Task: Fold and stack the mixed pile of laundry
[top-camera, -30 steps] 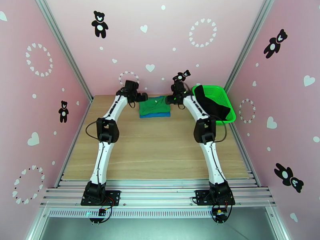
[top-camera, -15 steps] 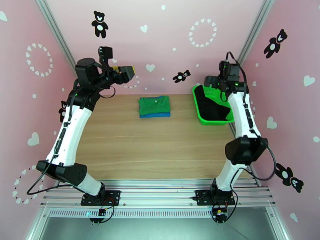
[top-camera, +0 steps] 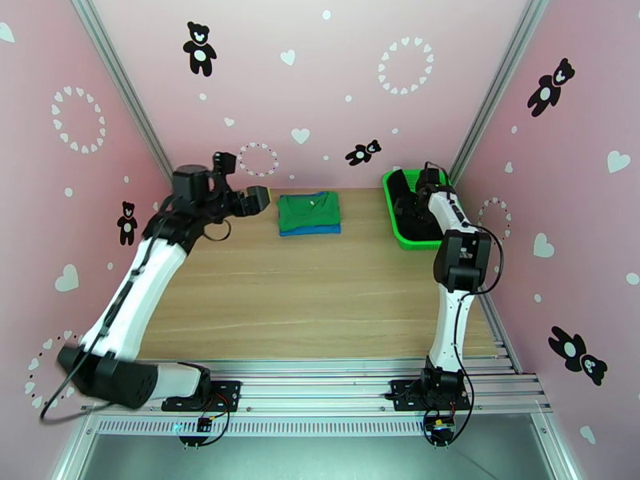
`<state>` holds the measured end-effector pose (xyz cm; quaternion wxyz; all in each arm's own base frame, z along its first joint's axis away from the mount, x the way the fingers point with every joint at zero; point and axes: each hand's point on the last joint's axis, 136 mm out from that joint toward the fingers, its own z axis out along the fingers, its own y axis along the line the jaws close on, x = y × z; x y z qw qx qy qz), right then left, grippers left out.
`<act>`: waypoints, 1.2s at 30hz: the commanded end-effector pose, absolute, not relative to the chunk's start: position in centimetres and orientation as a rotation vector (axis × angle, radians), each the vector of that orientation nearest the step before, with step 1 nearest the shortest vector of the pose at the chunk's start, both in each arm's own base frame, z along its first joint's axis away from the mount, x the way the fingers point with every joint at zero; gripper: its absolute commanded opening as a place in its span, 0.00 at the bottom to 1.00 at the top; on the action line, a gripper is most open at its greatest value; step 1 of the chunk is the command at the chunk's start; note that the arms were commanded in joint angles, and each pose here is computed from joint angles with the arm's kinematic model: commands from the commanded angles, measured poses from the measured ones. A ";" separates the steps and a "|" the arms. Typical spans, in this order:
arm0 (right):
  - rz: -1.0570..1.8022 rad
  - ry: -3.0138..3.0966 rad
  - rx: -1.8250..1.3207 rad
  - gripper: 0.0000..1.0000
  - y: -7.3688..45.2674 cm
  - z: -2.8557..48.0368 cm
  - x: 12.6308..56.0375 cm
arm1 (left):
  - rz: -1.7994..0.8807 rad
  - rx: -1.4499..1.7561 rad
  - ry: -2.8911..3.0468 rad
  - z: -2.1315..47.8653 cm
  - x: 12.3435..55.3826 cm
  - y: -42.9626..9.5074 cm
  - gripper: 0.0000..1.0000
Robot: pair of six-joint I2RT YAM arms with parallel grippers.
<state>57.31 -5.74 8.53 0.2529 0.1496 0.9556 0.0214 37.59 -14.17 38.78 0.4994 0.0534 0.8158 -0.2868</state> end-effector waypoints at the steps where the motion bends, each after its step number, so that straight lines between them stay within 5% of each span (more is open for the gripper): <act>1: 0.083 2.607 0.505 0.90 -6.1 6.1 57.8 | -0.637 0.112 1.966 38.3 36.6 -13.2 0.96; 5: 0.116 2.618 0.542 0.65 -6.3 4.7 57.8 | -0.624 0.096 1.972 38.2 35.5 -12.7 0.96; 10: 0.248 2.570 0.548 0.02 -6.8 6.9 57.8 | -0.599 0.068 1.980 38.3 34.9 -12.1 0.95; 18: 0.246 2.259 0.346 0.00 -6.5 25.1 56.2 | -0.561 0.007 2.060 35.3 35.5 -11.6 0.94; 27: 0.384 1.858 0.084 0.00 -1.4 46.8 48.7 | -0.538 0.000 2.101 33.9 35.1 -11.7 0.94; 32: 0.521 1.773 -0.094 0.00 4.1 51.8 45.0 | -0.501 -0.015 2.125 33.6 34.5 -11.2 0.94; 36: 0.595 1.819 -0.227 0.00 9.6 50.7 43.4 | -0.473 -0.028 2.138 33.2 34.0 -10.8 0.94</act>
